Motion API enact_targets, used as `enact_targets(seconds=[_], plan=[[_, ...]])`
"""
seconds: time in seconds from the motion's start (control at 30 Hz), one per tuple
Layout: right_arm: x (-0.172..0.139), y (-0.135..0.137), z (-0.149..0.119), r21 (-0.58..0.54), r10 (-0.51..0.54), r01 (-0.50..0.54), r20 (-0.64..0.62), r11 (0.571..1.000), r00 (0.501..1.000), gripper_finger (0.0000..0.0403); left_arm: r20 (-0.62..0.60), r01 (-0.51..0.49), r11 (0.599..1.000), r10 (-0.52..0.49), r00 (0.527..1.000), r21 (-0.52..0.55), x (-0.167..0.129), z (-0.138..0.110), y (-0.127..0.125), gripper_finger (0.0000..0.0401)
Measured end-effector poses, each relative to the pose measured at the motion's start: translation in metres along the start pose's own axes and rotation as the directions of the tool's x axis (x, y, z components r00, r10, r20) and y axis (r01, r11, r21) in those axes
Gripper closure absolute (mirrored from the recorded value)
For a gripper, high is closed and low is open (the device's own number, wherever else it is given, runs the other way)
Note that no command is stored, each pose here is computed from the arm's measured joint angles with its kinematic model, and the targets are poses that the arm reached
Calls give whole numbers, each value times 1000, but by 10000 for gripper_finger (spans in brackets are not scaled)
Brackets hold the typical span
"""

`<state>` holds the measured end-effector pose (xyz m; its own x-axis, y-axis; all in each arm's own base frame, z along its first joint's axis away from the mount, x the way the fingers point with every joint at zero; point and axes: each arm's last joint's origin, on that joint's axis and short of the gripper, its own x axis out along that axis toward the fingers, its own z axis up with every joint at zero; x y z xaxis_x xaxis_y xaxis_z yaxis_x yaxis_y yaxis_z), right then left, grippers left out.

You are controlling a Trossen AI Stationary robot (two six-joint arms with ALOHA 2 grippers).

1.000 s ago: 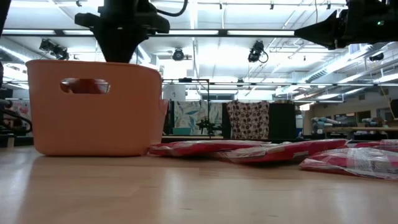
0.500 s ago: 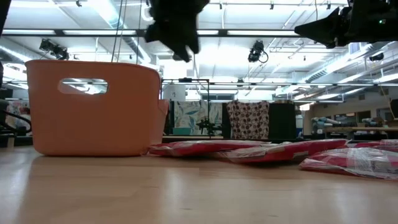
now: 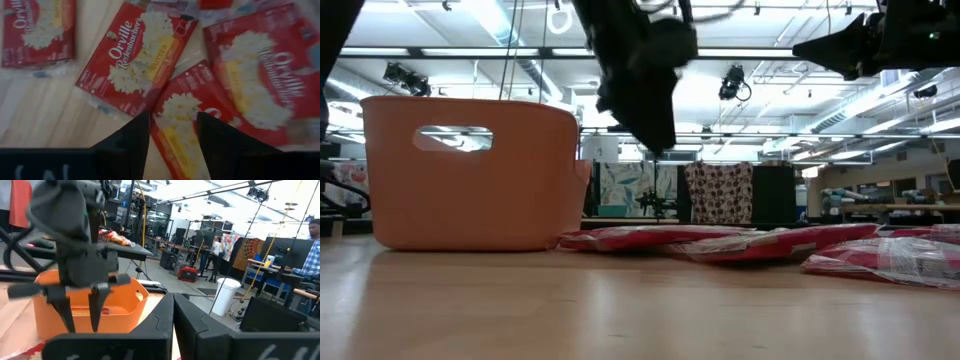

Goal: Sort popcorn bags into baskets
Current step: Put the popcorn bag into the orange bin

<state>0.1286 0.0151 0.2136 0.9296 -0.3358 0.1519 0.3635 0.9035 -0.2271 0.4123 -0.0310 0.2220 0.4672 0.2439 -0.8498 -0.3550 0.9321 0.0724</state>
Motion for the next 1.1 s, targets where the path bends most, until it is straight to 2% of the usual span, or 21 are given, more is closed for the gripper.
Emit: enact_targets(seconds=[0.13,0.37,0.47,0.7,0.93,1.1], plan=[[0,0,0,0,-4,4,-1,1000,1000,387,-22,-19,999,20,1000,27,22,0,4,221],[1,-2,0,-2,-16,16,-4,1000,1000,387,48,-13,997,9,999,76,45,8,7,189],[1,-2,-1,-2,-22,22,-5,1000,1000,387,90,-14,990,2,996,140,50,12,7,189],[1,-2,-1,4,-22,22,-12,1000,1000,387,161,-42,938,-15,987,343,69,15,0,197],[1,-2,-1,3,-21,21,-12,1000,1000,387,90,-50,893,10,996,447,101,1,-2,197],[1,-2,-2,2,-21,21,-14,1000,1000,387,74,-53,871,20,997,488,110,-4,-3,198]])
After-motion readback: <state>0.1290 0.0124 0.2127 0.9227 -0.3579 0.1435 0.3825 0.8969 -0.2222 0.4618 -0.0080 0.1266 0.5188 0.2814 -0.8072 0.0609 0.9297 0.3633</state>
